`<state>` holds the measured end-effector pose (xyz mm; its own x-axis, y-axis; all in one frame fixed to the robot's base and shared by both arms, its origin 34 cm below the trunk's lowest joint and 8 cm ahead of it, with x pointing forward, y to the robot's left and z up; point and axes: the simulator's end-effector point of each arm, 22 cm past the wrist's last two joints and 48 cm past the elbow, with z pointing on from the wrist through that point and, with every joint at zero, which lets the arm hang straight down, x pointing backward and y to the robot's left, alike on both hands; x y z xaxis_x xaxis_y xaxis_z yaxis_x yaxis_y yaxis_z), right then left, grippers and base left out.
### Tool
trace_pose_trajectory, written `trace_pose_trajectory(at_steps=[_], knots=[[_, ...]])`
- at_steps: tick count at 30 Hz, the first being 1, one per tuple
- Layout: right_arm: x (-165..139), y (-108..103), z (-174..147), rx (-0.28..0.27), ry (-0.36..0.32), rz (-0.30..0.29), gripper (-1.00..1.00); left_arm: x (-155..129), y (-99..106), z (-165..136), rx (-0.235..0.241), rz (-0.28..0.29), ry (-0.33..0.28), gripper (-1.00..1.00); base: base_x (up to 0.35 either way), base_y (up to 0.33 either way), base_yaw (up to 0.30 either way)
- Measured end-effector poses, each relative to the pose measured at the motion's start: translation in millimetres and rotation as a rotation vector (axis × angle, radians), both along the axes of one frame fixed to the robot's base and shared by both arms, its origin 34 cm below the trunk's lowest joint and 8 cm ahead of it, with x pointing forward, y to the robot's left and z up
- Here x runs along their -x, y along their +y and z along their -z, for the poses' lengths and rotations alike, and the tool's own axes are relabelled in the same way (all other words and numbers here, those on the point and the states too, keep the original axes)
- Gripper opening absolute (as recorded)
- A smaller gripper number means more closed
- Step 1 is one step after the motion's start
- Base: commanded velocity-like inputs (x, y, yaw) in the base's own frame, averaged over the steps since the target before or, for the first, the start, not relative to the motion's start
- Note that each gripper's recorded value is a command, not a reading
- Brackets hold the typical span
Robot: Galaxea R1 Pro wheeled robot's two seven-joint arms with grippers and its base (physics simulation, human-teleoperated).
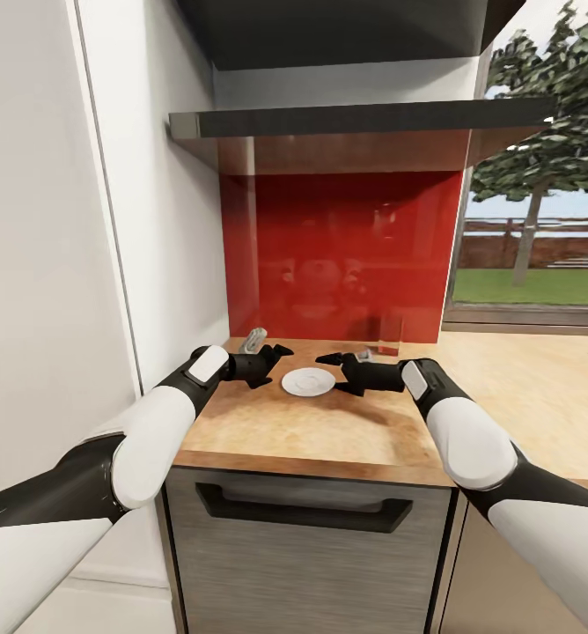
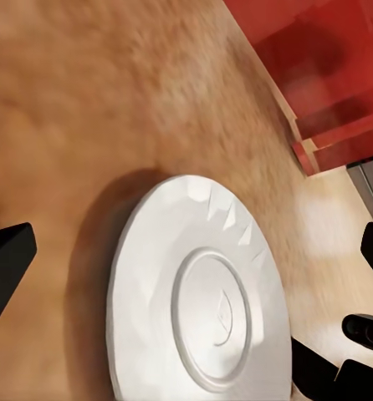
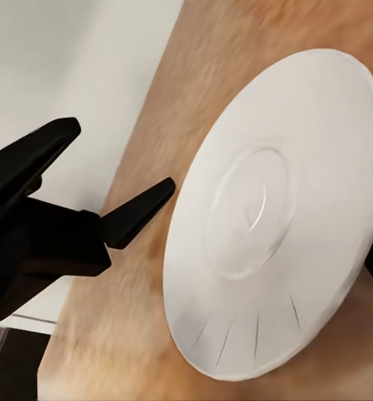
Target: Set up a coffee station on the kitchen countertop: keep the coffee maker on the countertop, move the bottle of coffee from the kitchen shelf to the counter next to the coffee maker, place a paper coffee filter on top of the coffee maker, put the saucer next to the coffee maker with the coffee cup on the saucer, and place the electric kettle next to the coffee maker.
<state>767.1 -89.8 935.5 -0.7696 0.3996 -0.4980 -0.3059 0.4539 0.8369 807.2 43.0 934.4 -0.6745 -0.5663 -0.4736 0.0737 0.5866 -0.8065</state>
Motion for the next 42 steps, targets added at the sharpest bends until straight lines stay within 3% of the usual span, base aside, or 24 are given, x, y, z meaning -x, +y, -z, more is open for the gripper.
trace_pose_trajectory(at_steps=[16,17,18,22,27,40,42], knots=[[3,13,-1,-0.008,-0.002,-0.017,1.00,1,-1,0,0.001,0.005,0.001,1.00,0.000,0.000,0.000],[3,14,-4,-0.019,-0.004,-0.017,1.00,1,-1,0,0.001,0.005,0.001,1.00,0.000,0.000,0.000],[2,16,-13,-0.065,-0.012,-0.015,1.00,2,-2,3,0.006,0.008,0.007,1.00,0.000,0.000,0.000],[1,18,-25,-0.123,-0.024,-0.011,1.00,4,-8,5,0.020,0.026,0.010,1.00,0.000,0.000,0.000],[0,19,-30,-0.147,-0.030,-0.008,1.00,6,-13,2,0.042,0.043,-0.001,1.00,0.000,0.000,0.000],[-1,17,-31,-0.148,-0.034,-0.002,1.00,6,-14,1,0.054,0.047,-0.004,1.00,0.000,0.000,0.000],[-3,15,-26,-0.128,-0.025,0.011,1.00,6,-14,0,0.058,0.047,-0.003,1.00,0.000,0.000,0.000]])
